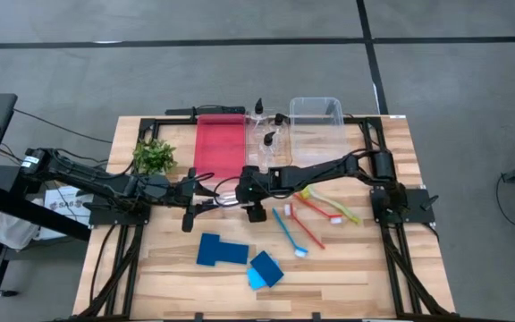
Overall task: Pick & Place Kitchen Sink Supplies
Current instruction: Put the soap dispenser into the left transparent bin
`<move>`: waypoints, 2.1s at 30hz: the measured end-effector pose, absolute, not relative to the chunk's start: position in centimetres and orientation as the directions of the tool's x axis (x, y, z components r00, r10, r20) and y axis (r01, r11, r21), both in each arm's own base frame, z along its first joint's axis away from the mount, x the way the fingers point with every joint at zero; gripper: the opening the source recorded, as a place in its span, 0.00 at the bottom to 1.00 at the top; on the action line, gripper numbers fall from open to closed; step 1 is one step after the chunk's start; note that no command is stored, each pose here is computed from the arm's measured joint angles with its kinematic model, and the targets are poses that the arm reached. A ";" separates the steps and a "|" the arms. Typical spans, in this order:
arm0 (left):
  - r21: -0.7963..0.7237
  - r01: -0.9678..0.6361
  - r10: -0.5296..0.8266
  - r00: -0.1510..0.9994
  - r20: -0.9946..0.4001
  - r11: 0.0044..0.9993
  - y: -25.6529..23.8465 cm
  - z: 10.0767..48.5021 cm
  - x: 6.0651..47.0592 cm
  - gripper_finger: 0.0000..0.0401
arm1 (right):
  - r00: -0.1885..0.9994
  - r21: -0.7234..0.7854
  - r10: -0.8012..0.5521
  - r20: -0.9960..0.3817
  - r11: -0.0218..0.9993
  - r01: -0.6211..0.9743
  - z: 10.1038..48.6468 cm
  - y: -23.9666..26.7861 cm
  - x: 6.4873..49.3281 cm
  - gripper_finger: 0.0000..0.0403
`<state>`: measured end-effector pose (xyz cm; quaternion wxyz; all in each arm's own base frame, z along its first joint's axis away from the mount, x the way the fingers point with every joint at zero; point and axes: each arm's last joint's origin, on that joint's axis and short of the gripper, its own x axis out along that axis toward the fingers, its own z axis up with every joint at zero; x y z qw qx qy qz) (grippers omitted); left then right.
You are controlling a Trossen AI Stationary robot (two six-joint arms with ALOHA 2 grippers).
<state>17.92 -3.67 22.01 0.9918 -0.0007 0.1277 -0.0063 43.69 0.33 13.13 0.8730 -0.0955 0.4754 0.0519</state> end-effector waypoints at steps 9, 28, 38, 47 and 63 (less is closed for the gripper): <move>-0.003 0.013 -0.014 0.967 -0.254 1.000 -3.7 22.0 17.9 0.40 | 0.530 -0.056 0.055 -0.846 0.980 -0.192 13.1 0.0 43.6 0.74; -0.003 0.011 -0.011 0.967 -0.253 1.000 -3.7 22.0 17.9 0.40 | 0.513 0.001 0.105 -0.852 0.980 -0.200 13.0 -0.6 43.4 0.83; -0.004 0.011 -0.011 0.968 -0.251 1.000 -3.7 22.0 17.9 0.40 | 0.512 0.004 0.105 -0.852 0.981 -0.195 12.9 -0.9 43.4 0.83; -0.005 0.011 -0.012 0.968 -0.249 1.000 -3.7 22.1 17.9 0.40 | 0.510 0.016 0.119 -0.852 0.979 -0.201 12.9 -0.9 43.4 0.83; -0.008 0.011 -0.012 0.968 -0.249 1.000 -3.7 22.1 17.9 0.40 | 0.541 0.030 0.141 -0.829 0.978 -0.207 12.1 -1.2 43.2 0.83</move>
